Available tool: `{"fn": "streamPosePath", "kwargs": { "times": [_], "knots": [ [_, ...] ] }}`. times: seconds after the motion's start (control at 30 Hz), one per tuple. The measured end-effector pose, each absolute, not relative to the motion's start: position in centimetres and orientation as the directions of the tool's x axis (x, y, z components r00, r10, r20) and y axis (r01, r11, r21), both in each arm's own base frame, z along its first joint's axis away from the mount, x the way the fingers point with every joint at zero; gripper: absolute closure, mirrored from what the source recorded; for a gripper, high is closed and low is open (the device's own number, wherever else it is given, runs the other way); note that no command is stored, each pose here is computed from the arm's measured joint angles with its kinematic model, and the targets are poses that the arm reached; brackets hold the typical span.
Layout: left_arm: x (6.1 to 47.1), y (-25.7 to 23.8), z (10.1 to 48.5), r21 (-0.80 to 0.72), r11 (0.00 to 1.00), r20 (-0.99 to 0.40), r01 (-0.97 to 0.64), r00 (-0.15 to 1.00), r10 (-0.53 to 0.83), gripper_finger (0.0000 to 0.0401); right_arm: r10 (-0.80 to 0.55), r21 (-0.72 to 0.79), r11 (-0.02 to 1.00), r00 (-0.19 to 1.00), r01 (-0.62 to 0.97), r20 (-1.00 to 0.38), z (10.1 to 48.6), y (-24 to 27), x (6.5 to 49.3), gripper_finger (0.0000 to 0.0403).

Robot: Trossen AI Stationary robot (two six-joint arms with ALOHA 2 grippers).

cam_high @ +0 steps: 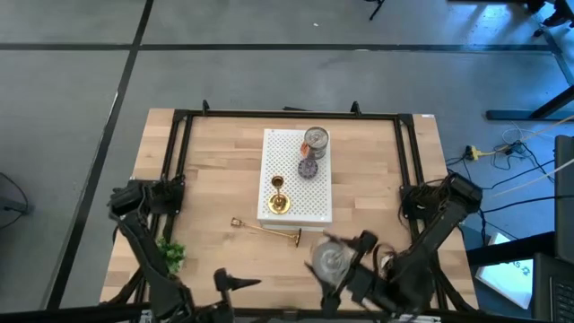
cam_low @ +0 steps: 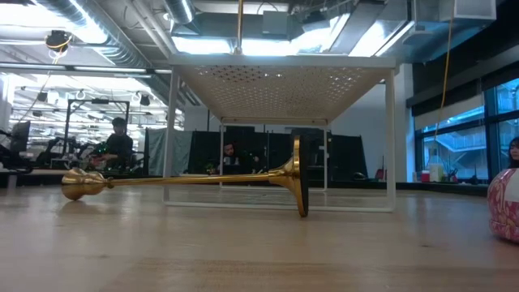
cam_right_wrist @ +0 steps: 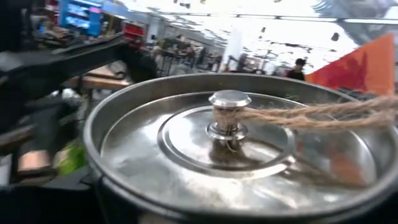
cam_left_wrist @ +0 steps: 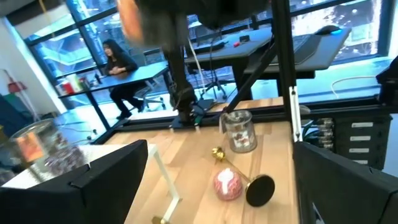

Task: Pick & Place candle stick holders
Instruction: Put the left silver scented candle on the shelf

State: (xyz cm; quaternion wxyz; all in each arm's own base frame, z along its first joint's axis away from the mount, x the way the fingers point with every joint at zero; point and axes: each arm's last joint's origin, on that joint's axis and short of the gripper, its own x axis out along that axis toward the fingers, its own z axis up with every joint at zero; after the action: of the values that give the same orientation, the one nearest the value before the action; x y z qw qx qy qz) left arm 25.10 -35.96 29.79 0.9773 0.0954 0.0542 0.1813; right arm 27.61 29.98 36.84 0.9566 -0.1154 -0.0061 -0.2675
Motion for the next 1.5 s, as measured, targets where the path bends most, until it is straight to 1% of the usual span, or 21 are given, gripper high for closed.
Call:
{"fn": "streamPosePath", "kwargs": {
  "times": [0.07,0.13,0.2,0.27,0.33,0.4,0.47,0.53,0.6,0.7,0.87,1.03,1.17,1.27,1.4,1.5],
  "knots": [
    [24.4,-36.2,29.5,0.202,0.913,-0.070,-0.354,0.925,0.374,0.0001,-0.520,-0.217,0.823,0.850,0.526,0.085,38.4,28.8,27.4,0.0056],
    [23.9,-36.3,29.1,0.194,0.915,-0.073,-0.353,0.925,0.372,0.0001,-0.503,-0.226,0.828,0.858,0.513,0.106,39.6,28.0,27.1,0.0056],
    [23.6,-36.3,28.8,0.192,0.917,-0.080,-0.350,0.925,0.371,0.0001,-0.468,-0.232,0.843,0.874,0.485,0.128,40.5,27.4,26.8,0.0056],
    [23.3,-36.2,28.4,0.192,0.917,-0.087,-0.349,0.925,0.370,0.0001,-0.406,-0.230,0.872,0.901,0.432,0.154,41.3,26.9,26.5,0.0056],
    [23.1,-36.0,28.1,0.189,0.917,-0.094,-0.352,0.923,0.374,0.0001,-0.309,-0.231,0.911,0.937,0.341,0.163,41.7,26.5,26.4,0.0056],
    [23.0,-35.8,27.7,0.186,0.916,-0.101,-0.357,0.920,0.379,0.0001,-0.175,-0.216,0.955,0.973,0.205,0.151,41.8,25.8,26.6,0.0056],
    [22.9,-35.6,27.5,0.183,0.914,-0.106,-0.361,0.918,0.383,0.0001,-0.034,-0.193,0.980,0.994,0.054,0.105,41.7,24.7,27.1,0.0056],
    [22.8,-35.4,27.3,0.183,0.913,-0.110,-0.365,0.915,0.388,0.0001,0.037,-0.146,0.989,0.997,-0.027,0.064,41.7,23.3,27.9,0.0056],
    [23.0,-35.1,27.1,0.183,0.910,-0.113,-0.372,0.911,0.396,0.0001,0.016,-0.134,0.991,1.000,-0.013,0.024,41.7,21.6,28.5,0.0056],
    [23.1,-34.8,27.0,0.186,0.906,-0.116,-0.380,0.907,0.405,0.0001,-0.002,-0.135,0.991,1.000,0.003,0.003,42.6,18.6,29.0,0.0056],
    [23.1,-34.0,26.5,0.179,0.898,-0.127,-0.402,0.896,0.426,0.0001,0.025,-0.115,0.993,0.999,-0.019,0.047,45.4,12.9,28.2,0.0056],
    [22.7,-32.5,25.7,0.183,0.881,-0.142,-0.436,0.875,0.462,0.0001,0.030,-0.099,0.995,0.998,-0.024,0.062,47.3,6.8,26.7,0.0056],
    [22.3,-30.9,25.3,0.192,0.861,-0.150,-0.472,0.853,0.501,0.0001,0.045,-0.107,0.993,0.998,-0.039,0.051,47.6,3.0,26.5,0.0056],
    [22.1,-30.0,25.3,0.237,0.844,-0.151,-0.481,0.840,0.521,0.0001,0.095,-0.113,0.989,0.995,-0.091,0.034,47.4,0.5,26.8,0.0056],
    [22.0,-29.7,25.2,0.279,0.834,-0.159,-0.476,0.834,0.529,0.0001,0.109,-0.122,0.987,0.994,-0.107,0.012,46.8,-2.6,27.5,0.0056],
    [22.0,-29.8,25.1,0.325,0.836,-0.222,-0.443,0.823,0.522,0.0001,0.138,-0.135,0.981,0.990,-0.137,0.001,46.3,-4.9,28.1,0.0056]
  ]
}}
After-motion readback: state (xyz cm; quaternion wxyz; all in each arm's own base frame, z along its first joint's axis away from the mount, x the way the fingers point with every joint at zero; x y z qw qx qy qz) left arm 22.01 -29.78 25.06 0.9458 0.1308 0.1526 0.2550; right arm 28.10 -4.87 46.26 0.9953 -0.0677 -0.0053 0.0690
